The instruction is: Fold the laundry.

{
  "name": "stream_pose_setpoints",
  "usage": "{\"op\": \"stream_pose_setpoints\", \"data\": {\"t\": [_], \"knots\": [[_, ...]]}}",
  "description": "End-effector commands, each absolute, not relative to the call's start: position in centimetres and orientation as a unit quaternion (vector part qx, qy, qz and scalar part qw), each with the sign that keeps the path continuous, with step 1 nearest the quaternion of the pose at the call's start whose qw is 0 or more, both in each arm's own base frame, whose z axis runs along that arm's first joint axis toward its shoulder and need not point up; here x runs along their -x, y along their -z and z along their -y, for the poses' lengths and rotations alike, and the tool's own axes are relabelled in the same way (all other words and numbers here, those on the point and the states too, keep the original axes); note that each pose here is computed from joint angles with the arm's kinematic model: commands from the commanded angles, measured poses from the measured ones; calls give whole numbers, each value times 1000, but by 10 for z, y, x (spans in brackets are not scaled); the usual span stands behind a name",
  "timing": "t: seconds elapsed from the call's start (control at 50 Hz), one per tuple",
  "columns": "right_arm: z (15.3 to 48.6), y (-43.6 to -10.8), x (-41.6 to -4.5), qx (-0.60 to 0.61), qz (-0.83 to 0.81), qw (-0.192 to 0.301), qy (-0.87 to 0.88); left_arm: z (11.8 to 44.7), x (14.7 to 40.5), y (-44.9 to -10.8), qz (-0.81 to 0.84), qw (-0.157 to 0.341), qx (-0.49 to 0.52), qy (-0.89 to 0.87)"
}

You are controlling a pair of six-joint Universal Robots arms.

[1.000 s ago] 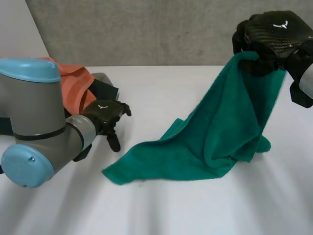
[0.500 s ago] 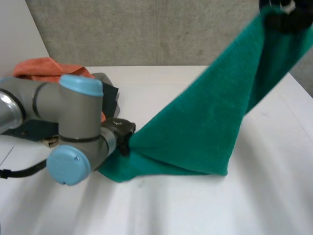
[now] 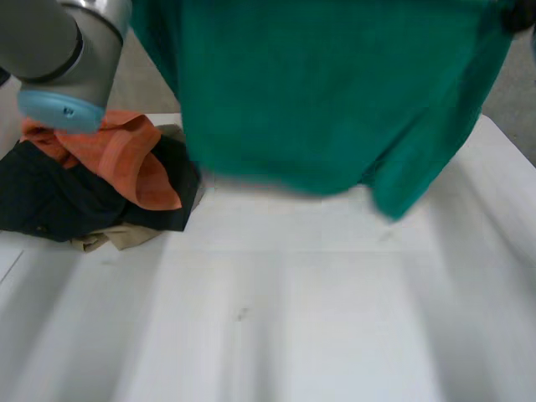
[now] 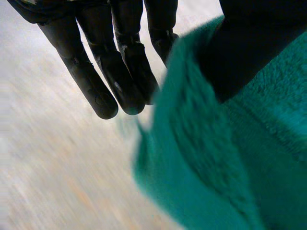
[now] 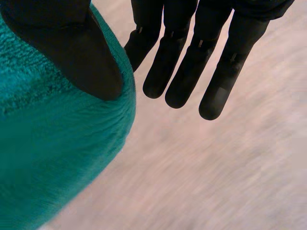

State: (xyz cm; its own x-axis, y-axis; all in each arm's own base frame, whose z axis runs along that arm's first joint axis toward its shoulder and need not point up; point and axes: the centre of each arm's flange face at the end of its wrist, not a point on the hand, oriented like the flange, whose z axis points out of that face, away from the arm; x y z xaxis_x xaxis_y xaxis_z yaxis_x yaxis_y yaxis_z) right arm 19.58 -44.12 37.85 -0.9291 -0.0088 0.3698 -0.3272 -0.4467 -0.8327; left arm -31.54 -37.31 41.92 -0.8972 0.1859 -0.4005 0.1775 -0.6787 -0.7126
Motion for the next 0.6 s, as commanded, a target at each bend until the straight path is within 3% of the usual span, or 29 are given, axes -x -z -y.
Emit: {"op": "stream_pose_setpoints", "data": {"t": [0.02,0.16,0.32,0.44,0.52,0.6], "knots": [[439,-417,-192,-97,394,52,-913,376,314,-430,361,11,174,-916],[436,-376,-198,-148,446,45,-882,394,312,-380,425,1,191,-885],[439,-274,-190,-187,603,35,-775,387,329,-279,525,27,260,-810],[422,-199,-183,-215,704,31,-676,369,333,-189,600,32,321,-732],[407,-178,-180,-253,730,40,-633,354,325,-161,631,18,353,-691],[383,-183,-172,-299,750,66,-586,322,311,-172,659,4,392,-643]]}}
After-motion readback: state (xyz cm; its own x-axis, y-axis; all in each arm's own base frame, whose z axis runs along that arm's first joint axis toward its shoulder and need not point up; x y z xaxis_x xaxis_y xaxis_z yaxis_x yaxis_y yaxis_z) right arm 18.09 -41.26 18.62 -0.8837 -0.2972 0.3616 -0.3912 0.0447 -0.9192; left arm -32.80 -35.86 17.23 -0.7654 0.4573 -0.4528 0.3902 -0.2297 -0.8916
